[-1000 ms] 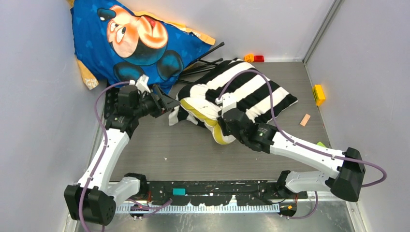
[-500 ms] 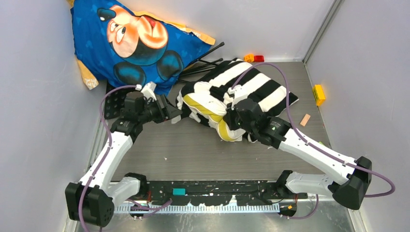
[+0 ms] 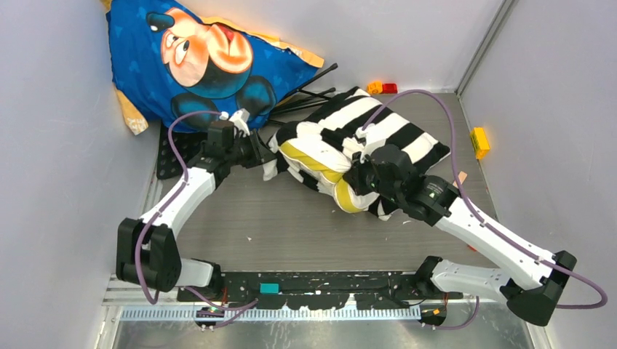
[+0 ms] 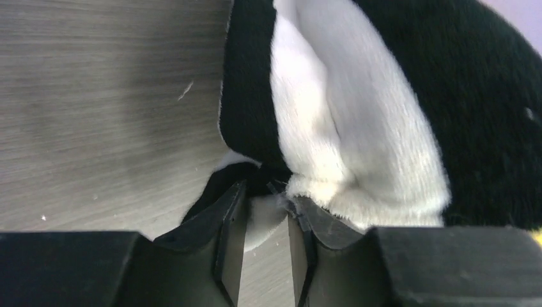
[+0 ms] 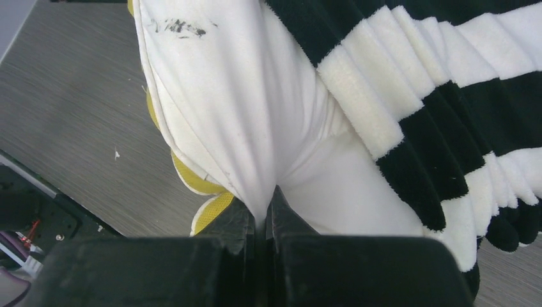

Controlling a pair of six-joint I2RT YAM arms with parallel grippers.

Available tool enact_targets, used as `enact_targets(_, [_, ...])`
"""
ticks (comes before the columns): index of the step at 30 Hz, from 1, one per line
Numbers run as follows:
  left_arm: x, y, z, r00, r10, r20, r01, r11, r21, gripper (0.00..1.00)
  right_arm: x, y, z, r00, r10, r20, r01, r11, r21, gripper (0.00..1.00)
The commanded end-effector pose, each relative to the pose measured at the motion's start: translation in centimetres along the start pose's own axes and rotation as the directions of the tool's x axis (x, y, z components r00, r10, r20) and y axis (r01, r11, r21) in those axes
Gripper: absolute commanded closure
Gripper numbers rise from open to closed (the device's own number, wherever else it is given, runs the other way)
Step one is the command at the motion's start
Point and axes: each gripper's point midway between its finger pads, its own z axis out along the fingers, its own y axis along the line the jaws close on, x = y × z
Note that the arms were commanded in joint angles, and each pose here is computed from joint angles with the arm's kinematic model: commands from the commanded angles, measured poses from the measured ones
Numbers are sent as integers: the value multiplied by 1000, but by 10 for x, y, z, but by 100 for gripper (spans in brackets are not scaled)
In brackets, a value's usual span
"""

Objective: Remove the pillowcase from the pillow

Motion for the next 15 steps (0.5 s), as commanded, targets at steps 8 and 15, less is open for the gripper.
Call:
enact_targets(8, [-77, 15, 31, 985, 102, 136, -86, 989, -122, 94, -77, 4, -78, 955, 25, 296, 2, 996, -89, 100])
enact_targets(15, [-65, 29, 70, 999, 34, 9, -33, 992, -118, 97, -73, 24, -102, 944, -24, 330, 104, 968, -228, 100])
